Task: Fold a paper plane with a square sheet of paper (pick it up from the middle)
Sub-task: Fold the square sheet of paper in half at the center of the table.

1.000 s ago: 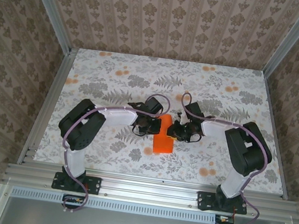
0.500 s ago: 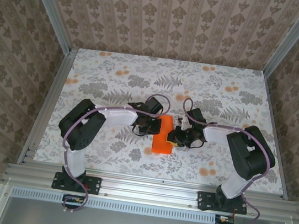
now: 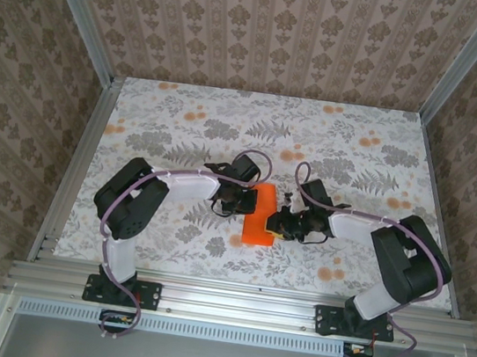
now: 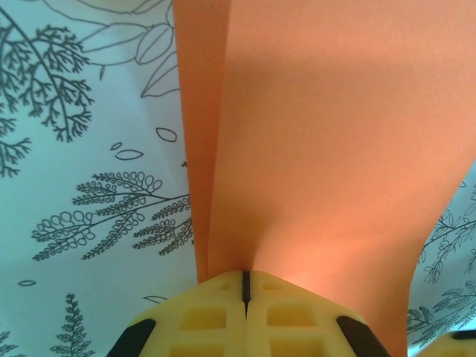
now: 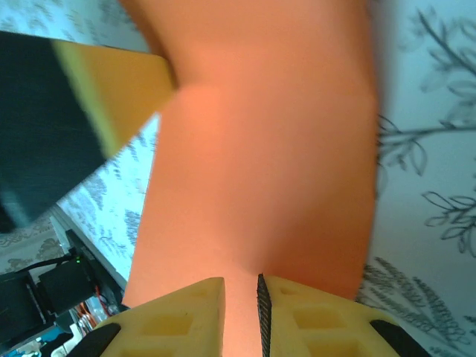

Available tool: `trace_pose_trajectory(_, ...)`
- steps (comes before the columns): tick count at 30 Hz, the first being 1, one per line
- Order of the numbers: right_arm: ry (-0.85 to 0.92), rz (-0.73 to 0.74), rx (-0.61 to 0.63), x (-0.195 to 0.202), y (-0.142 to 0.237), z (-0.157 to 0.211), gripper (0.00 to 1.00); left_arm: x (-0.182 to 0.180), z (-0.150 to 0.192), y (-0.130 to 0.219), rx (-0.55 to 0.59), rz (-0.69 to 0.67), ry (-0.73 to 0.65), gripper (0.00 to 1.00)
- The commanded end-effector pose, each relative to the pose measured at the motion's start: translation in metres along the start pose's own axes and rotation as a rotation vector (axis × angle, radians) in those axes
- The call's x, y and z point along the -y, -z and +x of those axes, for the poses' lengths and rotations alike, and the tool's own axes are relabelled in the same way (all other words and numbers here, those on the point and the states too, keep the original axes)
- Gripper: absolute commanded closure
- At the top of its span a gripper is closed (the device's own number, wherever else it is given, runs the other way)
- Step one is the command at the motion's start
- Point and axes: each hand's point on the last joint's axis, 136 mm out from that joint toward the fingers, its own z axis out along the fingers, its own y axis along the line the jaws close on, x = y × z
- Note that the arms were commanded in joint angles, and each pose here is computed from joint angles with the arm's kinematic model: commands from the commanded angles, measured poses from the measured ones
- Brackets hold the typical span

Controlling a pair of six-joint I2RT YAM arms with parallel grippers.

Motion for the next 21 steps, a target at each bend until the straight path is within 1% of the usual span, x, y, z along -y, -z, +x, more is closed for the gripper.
trace_pose_trajectory(1,-0.044,-0.002,-0.031,0.011,-0.014,0.008,0.79,-0.023,0.02,-0.011,-0.076,-0.102,-0.013,1.0)
trace_pose_trajectory(4,-0.072,0.065,-0.041,0.031,-0.019,0.013,0.79,-0.023,0.021,-0.01,-0.077,-0.103,-0.017,1.0)
trace_pose_trajectory(6,-0.072,0.078,-0.045,0.034,-0.019,0.015,0.8,-0.023,0.02,-0.01,-0.076,-0.106,-0.02,1.0)
trace_pose_trajectory(13,-0.033,0.023,-0.001,0.007,-0.001,0.01,0.78,-0.021,0.018,-0.008,-0.074,-0.101,-0.038,1.0)
trace_pose_trajectory(18,-0.008,0.042,0.065,-0.003,0.015,0.001,0.76,-0.013,0.013,-0.003,-0.06,-0.081,-0.056,1.0)
trace_pose_trajectory(21,-0.016,0.001,0.06,-0.009,0.014,0.005,0.78,-0.011,0.012,-0.001,-0.059,-0.081,-0.064,1.0)
